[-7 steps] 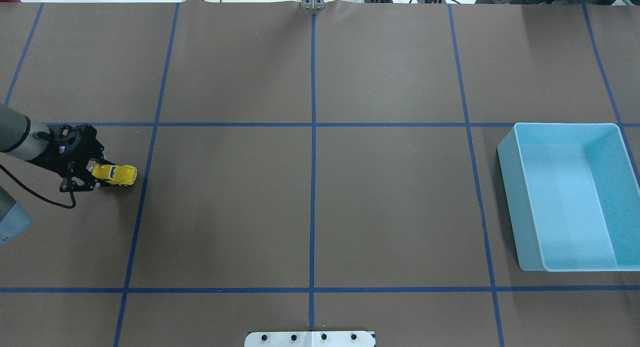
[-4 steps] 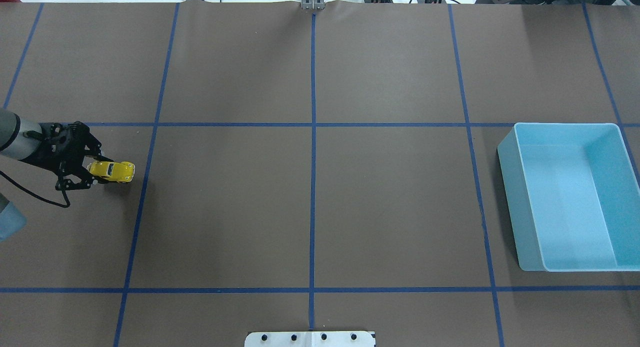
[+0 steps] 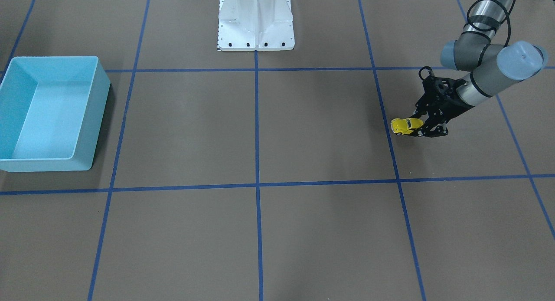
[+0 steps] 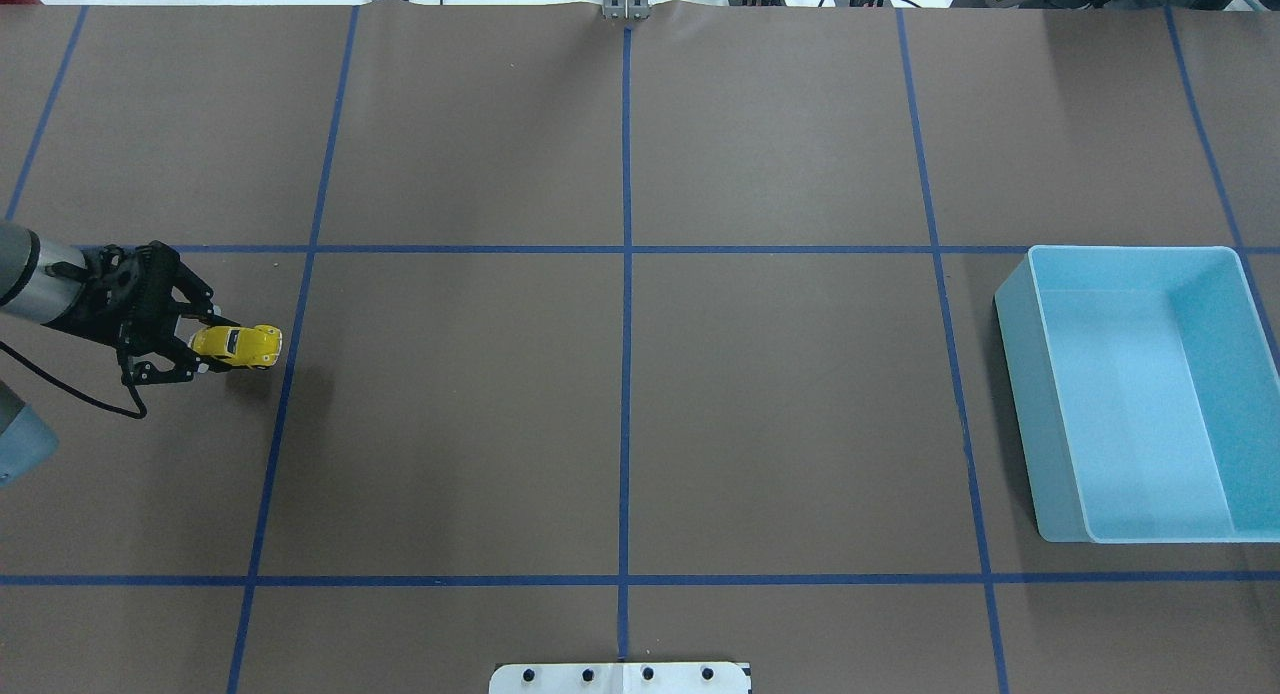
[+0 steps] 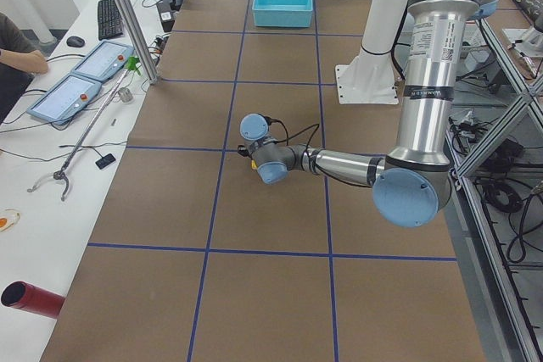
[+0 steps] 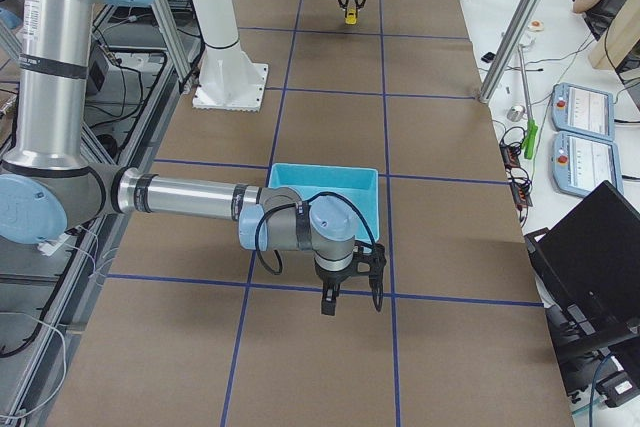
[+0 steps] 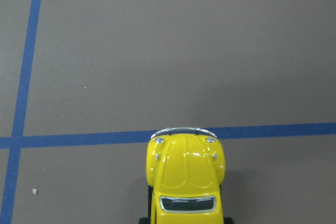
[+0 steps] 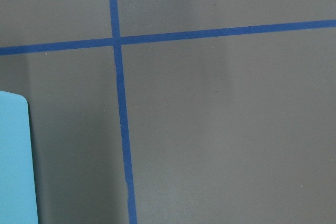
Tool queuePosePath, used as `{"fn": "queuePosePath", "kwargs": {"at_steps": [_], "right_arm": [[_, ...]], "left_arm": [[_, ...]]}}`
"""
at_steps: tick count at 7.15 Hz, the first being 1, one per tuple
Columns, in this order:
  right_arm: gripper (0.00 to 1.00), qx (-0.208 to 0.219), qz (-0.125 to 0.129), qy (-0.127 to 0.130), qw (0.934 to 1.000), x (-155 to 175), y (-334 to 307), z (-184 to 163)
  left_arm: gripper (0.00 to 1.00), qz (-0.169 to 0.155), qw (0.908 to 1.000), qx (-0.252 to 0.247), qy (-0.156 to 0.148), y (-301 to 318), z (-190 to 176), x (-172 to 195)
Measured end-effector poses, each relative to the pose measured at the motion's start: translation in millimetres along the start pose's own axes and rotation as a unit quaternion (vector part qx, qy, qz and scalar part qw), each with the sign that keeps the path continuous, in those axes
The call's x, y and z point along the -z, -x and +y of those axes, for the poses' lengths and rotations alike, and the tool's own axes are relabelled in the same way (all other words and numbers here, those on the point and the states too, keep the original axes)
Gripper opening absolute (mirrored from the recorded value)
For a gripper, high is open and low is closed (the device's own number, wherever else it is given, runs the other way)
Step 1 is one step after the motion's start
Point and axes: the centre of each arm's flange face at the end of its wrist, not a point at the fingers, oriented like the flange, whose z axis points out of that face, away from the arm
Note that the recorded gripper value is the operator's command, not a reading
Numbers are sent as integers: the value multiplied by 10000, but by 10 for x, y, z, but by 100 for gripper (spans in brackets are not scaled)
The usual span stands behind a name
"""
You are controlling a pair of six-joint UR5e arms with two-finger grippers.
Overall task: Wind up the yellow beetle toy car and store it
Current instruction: 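Drag the yellow car backward along the table, away from the blue bin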
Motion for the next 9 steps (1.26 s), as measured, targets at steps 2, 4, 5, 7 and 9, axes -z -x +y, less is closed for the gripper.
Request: {"fn": "queuePosePath", "kwargs": {"at_steps": [2, 4, 5, 7, 9], "right_arm": [[100, -2, 0, -2, 10000, 1, -1, 0], [100, -2, 0, -2, 10000, 2, -2, 0], [100, -3, 0, -3, 10000, 2, -3, 0], [100, -3, 0, -3, 10000, 3, -2, 0], [100, 3, 1, -6, 10000, 6, 3, -1]], "left_arm": [[0, 152, 9998, -30, -85, -3, -11, -76], [0, 221, 9997, -34, -69, -1, 14, -162], [0, 236, 9997, -19, -49, -6, 47, -187], [0, 264, 9996, 12, -23, -36, 118, -203], [0, 259, 9996, -22, -52, -69, 160, -203]]}}
